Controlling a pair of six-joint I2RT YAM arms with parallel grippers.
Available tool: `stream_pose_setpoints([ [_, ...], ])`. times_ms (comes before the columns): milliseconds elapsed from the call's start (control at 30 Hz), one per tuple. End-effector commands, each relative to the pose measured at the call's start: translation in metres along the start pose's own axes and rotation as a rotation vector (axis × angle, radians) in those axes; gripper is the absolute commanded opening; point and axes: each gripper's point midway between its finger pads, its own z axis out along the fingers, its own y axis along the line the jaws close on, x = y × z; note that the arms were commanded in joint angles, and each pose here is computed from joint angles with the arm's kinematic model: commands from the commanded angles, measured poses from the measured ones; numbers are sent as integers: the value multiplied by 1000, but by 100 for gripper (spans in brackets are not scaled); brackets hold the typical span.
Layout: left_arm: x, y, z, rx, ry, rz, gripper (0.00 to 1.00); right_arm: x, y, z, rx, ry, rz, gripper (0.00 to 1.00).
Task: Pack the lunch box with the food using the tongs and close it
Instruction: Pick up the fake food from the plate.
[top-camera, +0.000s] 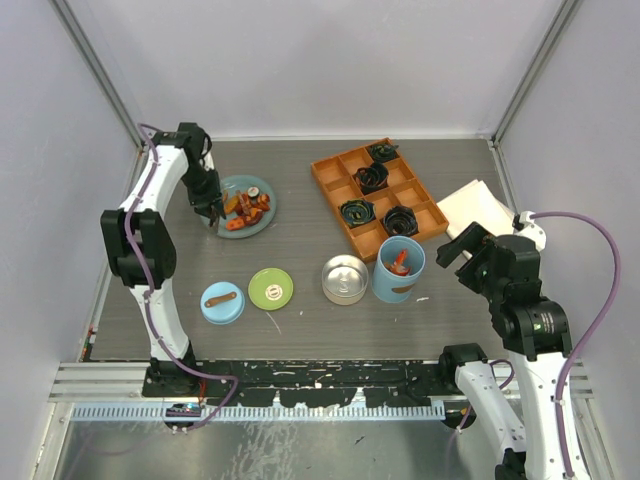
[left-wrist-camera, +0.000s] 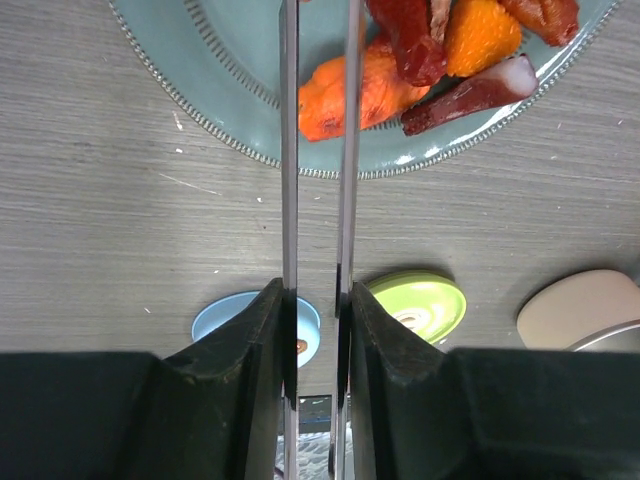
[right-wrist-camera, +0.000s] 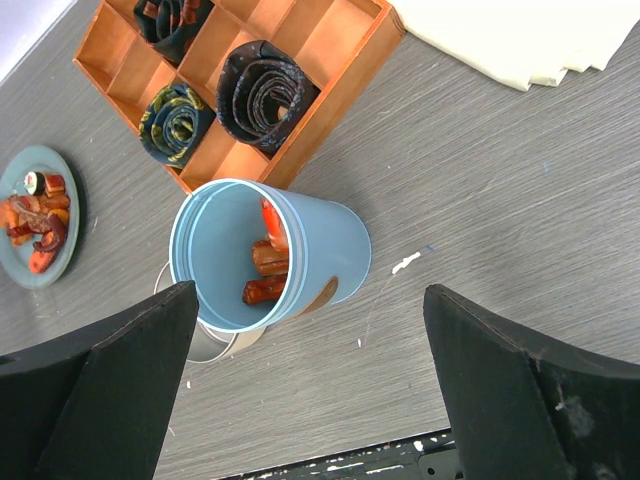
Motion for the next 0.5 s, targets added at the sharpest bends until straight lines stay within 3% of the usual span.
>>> stream_pose_setpoints([
  [0, 6, -5, -17, 33, -22, 35, 31, -13, 7, -6, -37, -59, 8, 100],
  [267, -1, -1, -30, 9, -95, 41, 40, -13, 6, -7, -34, -60, 7, 100],
  [467, 14, 10, -27, -33, -25, 88, 38, -12, 6, -6, -33, -56, 8, 100],
])
